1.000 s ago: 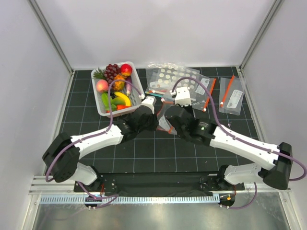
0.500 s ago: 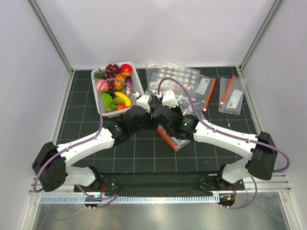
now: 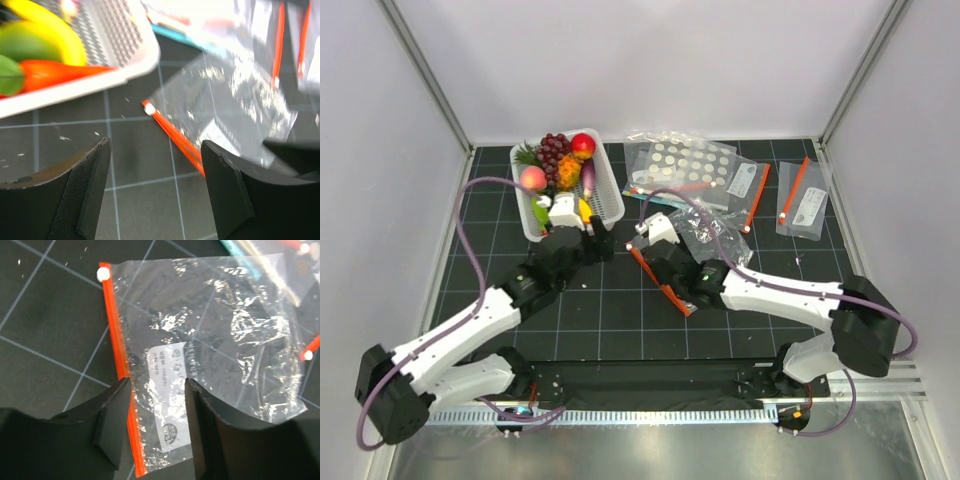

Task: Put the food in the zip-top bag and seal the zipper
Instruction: Pick up the zipper food storage bag at the center of the board.

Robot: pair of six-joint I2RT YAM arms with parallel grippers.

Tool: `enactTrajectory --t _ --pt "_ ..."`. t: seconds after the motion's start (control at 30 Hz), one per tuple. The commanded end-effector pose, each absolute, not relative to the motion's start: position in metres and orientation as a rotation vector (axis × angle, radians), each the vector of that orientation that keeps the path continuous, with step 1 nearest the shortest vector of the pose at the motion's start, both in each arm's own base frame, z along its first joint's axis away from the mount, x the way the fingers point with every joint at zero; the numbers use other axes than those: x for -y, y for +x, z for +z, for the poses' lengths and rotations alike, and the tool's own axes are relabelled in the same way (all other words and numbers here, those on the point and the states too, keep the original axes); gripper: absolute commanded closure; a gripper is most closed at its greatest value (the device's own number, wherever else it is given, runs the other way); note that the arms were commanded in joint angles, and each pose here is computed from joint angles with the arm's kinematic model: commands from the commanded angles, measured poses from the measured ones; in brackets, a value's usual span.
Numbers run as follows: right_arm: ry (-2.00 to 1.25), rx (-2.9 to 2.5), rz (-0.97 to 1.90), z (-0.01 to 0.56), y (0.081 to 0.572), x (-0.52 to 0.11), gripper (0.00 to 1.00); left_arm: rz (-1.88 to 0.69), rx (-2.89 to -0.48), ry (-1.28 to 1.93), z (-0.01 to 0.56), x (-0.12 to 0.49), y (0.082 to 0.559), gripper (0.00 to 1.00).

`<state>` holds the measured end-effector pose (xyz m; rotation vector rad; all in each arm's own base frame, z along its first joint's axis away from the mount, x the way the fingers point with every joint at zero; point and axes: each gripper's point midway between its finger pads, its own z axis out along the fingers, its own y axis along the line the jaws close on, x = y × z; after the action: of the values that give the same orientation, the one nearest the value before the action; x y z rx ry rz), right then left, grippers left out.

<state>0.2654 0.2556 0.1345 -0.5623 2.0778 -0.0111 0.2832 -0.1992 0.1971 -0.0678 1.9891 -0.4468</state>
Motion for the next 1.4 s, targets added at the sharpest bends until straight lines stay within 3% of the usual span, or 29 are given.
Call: enactTrajectory --t 0.0,0.4,0.8,1.0,1.1,1.13,1.2,1.37 --pt "-0.654 -2.031 0.039 0.132 0.266 -0.281 0.45 -0.383 -1.938 -0.226 0.208 0.167 0.285 0.23" --pt "-0.823 -2.060 -0.194 0.087 0.270 -0.291 0.32 -0.284 -1.817 -0.382 0.237 0.115 0.271 0.14" --pt "-0.848 -2.069 -0.466 0.061 0.286 -0.281 0.40 -0.300 -1.775 -0.420 0.240 0.105 0.265 0.11" --pt "-0.818 -2.040 -0.568 0.064 0.293 -0.274 0.49 -0.305 -1.778 -0.416 0.240 0.107 0.265 0.11" --pt "-0.784 -2.027 -0.592 0.069 0.297 -0.274 0.73 -0.302 -1.778 -0.418 0.239 0.106 0.265 0.11" --pt "-0.774 -2.024 -0.584 0.072 0.297 -0.274 0.88 -0.302 -1.777 -0.417 0.239 0.106 0.265 0.10" --pt "-0.721 -2.014 -0.551 0.083 0.298 -0.275 0.99 -0.302 -1.780 -0.414 0.239 0.107 0.266 0.10" --pt "-0.600 -1.983 -0.448 0.109 0.295 -0.267 0.99 -0.302 -1.801 -0.395 0.235 0.113 0.269 0.10"
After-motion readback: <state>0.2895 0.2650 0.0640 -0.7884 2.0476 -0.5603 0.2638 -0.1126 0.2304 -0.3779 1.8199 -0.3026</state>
